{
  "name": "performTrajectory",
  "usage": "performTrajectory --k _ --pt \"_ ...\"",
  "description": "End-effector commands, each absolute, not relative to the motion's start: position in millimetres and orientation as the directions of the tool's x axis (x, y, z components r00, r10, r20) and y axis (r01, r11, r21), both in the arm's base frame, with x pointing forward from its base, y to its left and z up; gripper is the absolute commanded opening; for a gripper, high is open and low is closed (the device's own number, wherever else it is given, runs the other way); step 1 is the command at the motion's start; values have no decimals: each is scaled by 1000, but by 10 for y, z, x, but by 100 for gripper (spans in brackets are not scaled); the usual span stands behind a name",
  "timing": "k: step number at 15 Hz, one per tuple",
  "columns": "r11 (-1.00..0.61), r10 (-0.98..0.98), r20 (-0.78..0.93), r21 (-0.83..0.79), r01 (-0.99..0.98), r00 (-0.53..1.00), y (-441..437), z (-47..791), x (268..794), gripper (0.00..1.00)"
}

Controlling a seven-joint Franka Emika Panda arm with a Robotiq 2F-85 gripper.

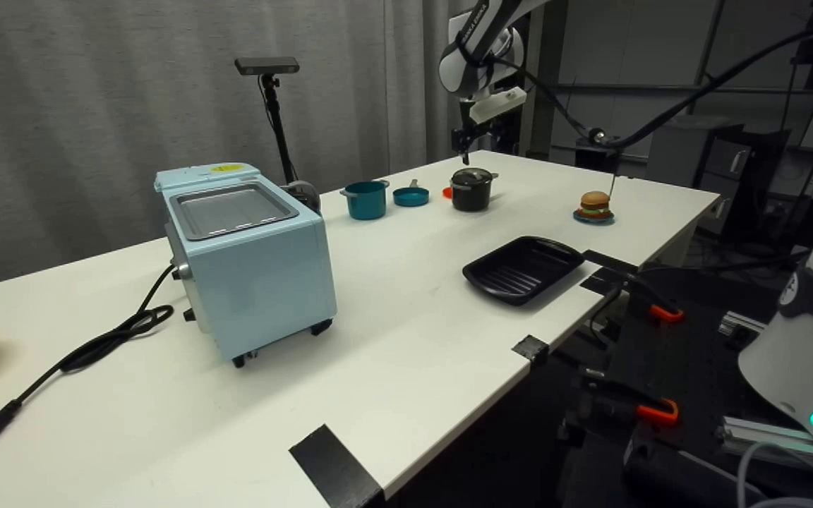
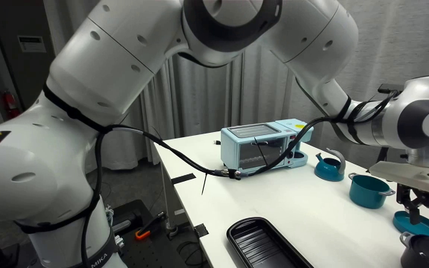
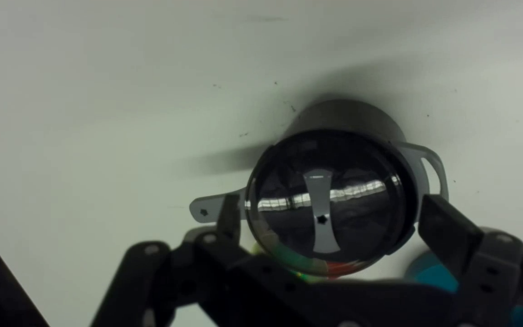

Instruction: Remove the lid from the pot and put it on the pan

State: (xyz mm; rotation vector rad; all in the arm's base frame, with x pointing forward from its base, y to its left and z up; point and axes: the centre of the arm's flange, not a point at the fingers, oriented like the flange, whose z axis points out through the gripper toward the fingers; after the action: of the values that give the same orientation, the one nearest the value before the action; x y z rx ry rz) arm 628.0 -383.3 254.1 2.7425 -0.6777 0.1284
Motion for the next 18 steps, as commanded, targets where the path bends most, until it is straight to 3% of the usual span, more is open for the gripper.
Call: performTrajectory --k 1,10,11,13,18 --pt "-821 -450 186 298 -486 874 -4024 2340 6616 100" --pt "-803 -467 193 317 -505 863 -4108 1951 6845 100" --pt "-802 -468 194 318 -506 862 -4114 1935 6857 78" --pt "-802 -468 193 318 -506 862 -4135 1918 6878 68" --pt "-794 -484 184 318 -518 856 -4205 1991 6913 27"
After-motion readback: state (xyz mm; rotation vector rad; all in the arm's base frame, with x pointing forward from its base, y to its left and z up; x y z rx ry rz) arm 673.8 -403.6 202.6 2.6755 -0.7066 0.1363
